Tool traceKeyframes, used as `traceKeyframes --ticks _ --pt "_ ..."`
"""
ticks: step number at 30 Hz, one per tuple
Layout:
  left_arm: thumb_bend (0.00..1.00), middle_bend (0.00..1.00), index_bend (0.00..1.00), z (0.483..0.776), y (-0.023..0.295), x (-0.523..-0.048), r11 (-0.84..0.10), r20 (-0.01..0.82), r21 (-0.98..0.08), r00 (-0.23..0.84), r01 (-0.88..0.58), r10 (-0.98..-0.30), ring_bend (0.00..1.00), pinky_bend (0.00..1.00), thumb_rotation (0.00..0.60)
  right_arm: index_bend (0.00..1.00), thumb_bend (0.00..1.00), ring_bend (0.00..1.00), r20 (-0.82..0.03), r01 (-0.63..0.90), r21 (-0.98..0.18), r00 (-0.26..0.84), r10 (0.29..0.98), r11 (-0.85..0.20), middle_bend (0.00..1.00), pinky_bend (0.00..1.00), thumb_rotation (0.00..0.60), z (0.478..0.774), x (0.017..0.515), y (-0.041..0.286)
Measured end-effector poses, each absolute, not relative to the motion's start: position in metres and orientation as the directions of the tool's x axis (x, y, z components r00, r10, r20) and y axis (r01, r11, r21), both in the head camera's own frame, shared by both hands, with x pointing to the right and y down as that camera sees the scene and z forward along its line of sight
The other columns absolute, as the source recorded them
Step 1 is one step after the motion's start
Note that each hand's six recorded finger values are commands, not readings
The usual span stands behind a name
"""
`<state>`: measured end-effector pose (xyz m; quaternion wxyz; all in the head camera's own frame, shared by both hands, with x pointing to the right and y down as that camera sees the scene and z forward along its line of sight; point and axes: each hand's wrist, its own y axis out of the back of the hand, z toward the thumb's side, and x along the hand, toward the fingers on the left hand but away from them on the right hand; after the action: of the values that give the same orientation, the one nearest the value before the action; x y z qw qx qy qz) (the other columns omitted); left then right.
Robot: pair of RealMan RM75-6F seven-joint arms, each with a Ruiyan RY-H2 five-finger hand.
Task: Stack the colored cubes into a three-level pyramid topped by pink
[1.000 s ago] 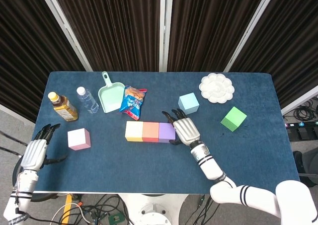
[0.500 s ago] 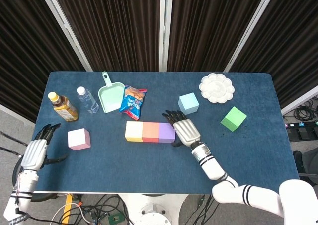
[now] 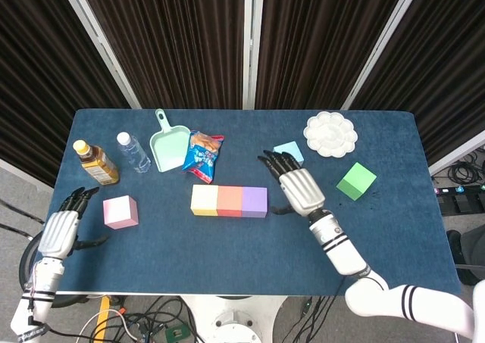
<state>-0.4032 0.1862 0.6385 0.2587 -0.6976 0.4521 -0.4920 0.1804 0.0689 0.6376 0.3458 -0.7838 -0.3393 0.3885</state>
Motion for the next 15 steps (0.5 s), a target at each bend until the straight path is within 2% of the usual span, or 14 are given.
traceKeyframes --ticks 4,15 --pt "0.11 0.12 0.09 0.638 0.187 -0.399 -0.454 0.447 -0.807 0.113 -0.378 -0.887 0.03 0.13 0.600 0.00 0.00 0.00 -0.363 0.233 -0.839 0.432 0.825 -0.491 0.01 0.00 0.600 0.625 0.202 0.057" --pt "0.11 0.12 0.09 0.638 0.186 -0.394 -0.465 0.454 -0.802 0.125 -0.375 -0.882 0.03 0.13 0.600 0.00 0.00 0.00 -0.431 -0.030 -0.893 0.349 0.832 -0.449 0.04 0.00 0.600 0.638 0.244 0.026"
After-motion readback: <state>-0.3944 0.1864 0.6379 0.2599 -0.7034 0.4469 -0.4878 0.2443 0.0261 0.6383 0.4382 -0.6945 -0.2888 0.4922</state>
